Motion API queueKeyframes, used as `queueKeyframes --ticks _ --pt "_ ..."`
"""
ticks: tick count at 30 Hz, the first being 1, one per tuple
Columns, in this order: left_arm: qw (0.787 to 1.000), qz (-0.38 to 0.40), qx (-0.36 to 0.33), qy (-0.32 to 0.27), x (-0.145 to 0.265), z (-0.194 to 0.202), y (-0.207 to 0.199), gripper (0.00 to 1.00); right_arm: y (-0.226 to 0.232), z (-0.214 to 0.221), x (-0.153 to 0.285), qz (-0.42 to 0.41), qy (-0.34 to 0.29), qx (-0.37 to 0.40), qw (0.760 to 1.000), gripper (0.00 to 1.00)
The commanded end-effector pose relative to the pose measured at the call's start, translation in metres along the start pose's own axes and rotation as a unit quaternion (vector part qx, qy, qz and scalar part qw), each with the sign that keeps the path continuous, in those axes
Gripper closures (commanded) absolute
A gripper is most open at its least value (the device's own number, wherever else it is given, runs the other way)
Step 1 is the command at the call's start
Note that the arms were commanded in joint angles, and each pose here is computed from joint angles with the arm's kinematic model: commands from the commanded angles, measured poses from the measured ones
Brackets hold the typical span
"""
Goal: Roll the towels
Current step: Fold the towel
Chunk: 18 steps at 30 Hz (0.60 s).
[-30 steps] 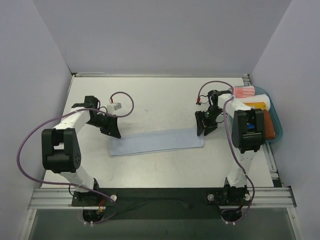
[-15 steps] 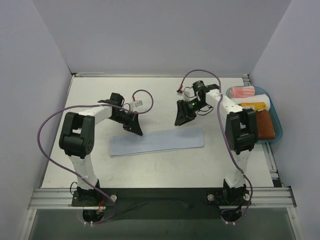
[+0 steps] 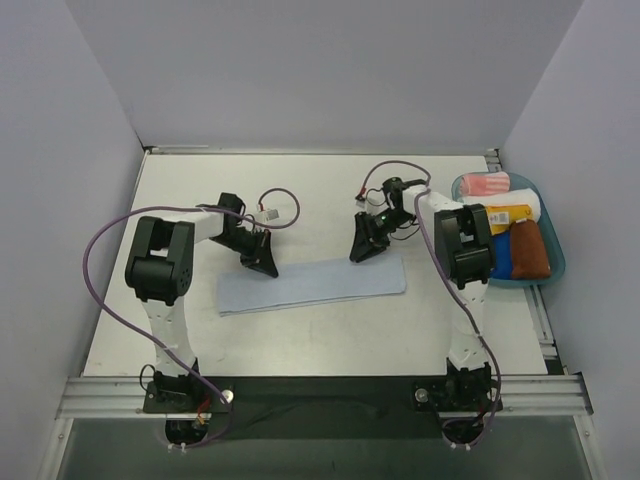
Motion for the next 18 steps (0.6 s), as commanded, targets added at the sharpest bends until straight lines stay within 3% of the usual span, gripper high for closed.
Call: queueKeyframes --ticks 1,10,18 --pt "0.999 -0.043 0.010 0.028 0.004 0.016 0.022 0.98 -0.020 0.004 0.024 0.018 -0.016 -0.023 0.999 0.72" --pt "0.998 -0.053 0.021 0.033 0.015 0.024 0.030 0.98 -0.066 0.016 0.057 0.092 -0.014 -0.037 0.995 0.75" --pt "0.998 -0.052 0.031 0.027 0.021 0.021 0.029 0.98 -0.067 0.011 0.094 0.164 -0.036 0.002 0.986 0.75"
Point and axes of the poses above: each gripper's point midway between its finger pads, its own x axis back along the fingers, its own y axis along the line the jaws close on, z = x × y, the point moved 7 cm from there along x, back along the fingers, and after that the axes turned 7 degrees about -x, right-handed, at the moved point
